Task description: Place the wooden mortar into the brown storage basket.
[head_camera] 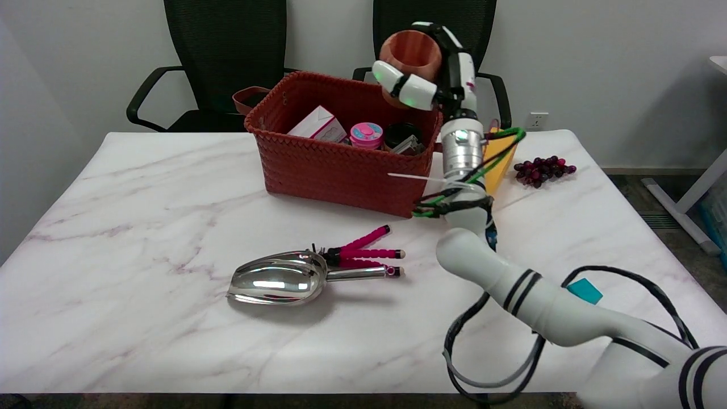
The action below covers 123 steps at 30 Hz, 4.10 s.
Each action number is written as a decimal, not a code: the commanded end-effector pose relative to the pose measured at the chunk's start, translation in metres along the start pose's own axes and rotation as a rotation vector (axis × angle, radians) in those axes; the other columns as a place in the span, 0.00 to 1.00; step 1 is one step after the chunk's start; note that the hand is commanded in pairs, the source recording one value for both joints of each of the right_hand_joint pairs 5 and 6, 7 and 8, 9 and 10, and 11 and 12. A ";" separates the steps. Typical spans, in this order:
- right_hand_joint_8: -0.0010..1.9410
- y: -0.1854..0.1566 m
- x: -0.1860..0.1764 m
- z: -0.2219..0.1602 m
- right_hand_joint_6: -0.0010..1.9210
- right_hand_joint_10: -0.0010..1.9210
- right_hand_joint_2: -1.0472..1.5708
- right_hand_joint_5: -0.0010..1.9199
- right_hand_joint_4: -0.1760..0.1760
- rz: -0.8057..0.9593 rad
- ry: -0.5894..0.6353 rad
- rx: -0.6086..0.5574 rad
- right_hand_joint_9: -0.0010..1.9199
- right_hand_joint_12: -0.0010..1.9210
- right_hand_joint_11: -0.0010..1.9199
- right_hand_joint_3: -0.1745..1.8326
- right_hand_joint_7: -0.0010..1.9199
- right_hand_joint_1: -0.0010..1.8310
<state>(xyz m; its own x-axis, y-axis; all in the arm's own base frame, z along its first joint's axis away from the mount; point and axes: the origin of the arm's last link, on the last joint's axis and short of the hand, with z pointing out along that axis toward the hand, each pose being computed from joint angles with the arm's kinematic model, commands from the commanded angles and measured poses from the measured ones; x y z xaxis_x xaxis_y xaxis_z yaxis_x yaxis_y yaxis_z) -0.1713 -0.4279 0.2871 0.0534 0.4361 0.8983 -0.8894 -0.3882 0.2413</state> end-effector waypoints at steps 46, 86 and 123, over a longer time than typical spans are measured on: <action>0.58 0.026 -0.108 0.087 0.41 0.53 0.60 0.41 0.50 -0.631 -0.543 -0.164 0.53 0.34 0.34 0.59 0.59 0.72; 0.17 -0.021 -0.021 0.079 0.00 0.11 0.41 0.00 0.50 -0.291 -0.109 -0.045 0.11 0.00 0.00 0.66 0.17 0.65; 0.37 0.010 0.159 -0.174 0.17 0.23 0.82 0.17 0.50 -0.243 0.588 0.145 0.23 0.15 0.15 0.56 0.37 0.51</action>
<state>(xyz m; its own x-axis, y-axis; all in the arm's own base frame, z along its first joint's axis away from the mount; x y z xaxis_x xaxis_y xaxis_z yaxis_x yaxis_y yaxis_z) -0.1963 -0.3130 0.3479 0.1063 0.8082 0.5792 -0.8179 -0.2602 0.5132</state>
